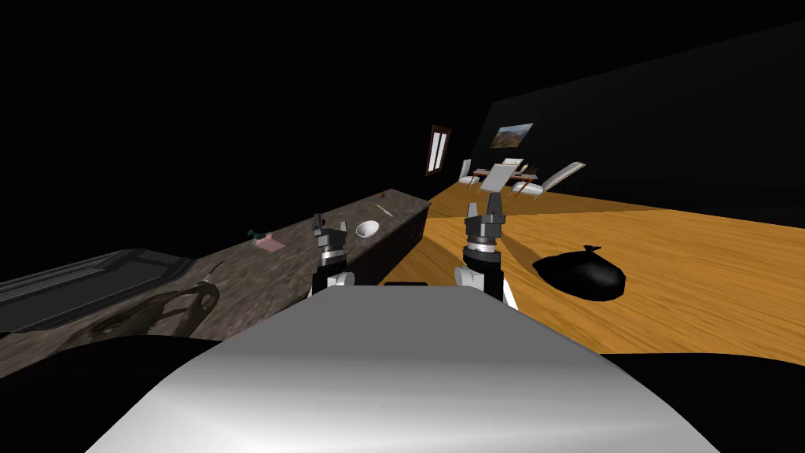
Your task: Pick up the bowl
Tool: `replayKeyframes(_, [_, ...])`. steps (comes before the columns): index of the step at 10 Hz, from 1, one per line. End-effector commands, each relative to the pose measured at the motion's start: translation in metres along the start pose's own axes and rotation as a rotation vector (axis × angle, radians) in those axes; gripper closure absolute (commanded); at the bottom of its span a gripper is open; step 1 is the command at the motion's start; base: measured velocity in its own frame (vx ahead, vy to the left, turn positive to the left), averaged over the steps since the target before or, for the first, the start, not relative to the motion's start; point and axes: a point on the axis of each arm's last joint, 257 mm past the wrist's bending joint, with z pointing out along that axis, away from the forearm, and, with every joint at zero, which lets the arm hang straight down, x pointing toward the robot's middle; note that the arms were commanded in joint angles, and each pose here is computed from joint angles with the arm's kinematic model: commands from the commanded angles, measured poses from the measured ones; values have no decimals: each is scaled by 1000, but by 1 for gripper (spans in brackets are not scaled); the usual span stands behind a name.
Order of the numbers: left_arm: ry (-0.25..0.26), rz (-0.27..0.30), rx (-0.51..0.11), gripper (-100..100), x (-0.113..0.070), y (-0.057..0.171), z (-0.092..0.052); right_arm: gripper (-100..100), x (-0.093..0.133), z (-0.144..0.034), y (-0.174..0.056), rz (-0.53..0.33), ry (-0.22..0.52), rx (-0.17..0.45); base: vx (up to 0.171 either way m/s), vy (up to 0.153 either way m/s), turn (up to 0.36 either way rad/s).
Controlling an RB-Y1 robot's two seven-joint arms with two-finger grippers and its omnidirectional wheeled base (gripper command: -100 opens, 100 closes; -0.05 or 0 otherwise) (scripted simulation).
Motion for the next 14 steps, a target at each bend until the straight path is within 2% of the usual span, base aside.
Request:
replayKeyframes(1, [26,16,-21,-100,2,3,2,0,0,0,0,0,0,0,7,-12,1])
replayKeyframes(4, [68,46,-87,-100,3,14,7,0,0,0,0,0,0,0,26,-33,6])
replayKeyframes(14, [80,73,-265,-100,-4,42,11,0,0,0,0,0,0,0,19,-39,7])
